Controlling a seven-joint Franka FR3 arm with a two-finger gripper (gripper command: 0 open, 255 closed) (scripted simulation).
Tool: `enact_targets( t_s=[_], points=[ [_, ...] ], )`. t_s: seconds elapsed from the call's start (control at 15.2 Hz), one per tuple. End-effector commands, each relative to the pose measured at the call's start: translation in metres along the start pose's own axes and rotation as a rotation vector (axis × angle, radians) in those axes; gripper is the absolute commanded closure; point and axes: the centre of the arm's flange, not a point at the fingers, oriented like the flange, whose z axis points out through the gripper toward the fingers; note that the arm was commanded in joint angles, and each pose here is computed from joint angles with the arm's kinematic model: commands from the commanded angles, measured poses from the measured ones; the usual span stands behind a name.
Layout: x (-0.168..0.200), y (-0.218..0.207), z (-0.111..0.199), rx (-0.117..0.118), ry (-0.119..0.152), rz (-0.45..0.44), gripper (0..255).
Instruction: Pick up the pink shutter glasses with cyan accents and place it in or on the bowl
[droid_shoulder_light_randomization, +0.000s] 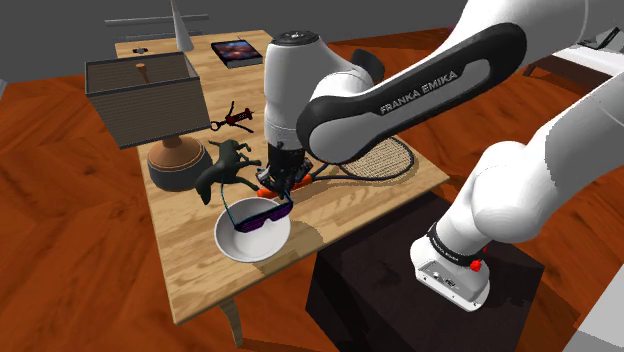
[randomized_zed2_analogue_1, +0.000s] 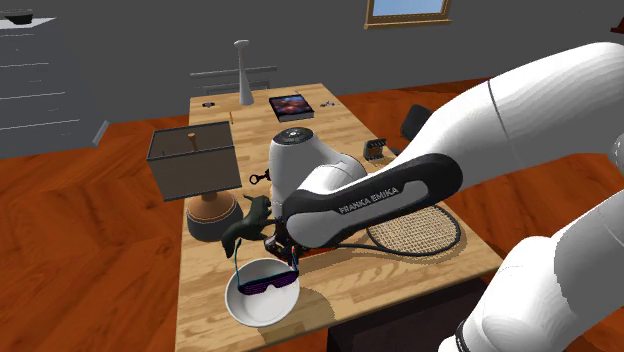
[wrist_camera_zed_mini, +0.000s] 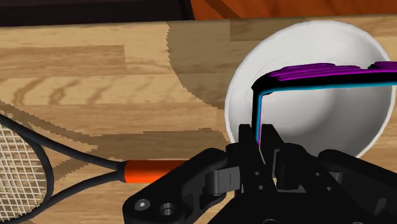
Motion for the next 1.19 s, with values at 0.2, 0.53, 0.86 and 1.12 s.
enact_targets(
  t_s=[0.2,0.53,0.86,1.12],
  points=[
    [-0.023,-0.016,0.017,0.0,0.0,0.002,255],
    [-0.023,-0.015,0.044,0.0,0.0,0.002,255],
    [-0.024,-0.014,0.07,0.0,0.0,0.002,255],
    [-0.024,-0.013,0.078,0.0,0.0,0.002,255]
  ],
)
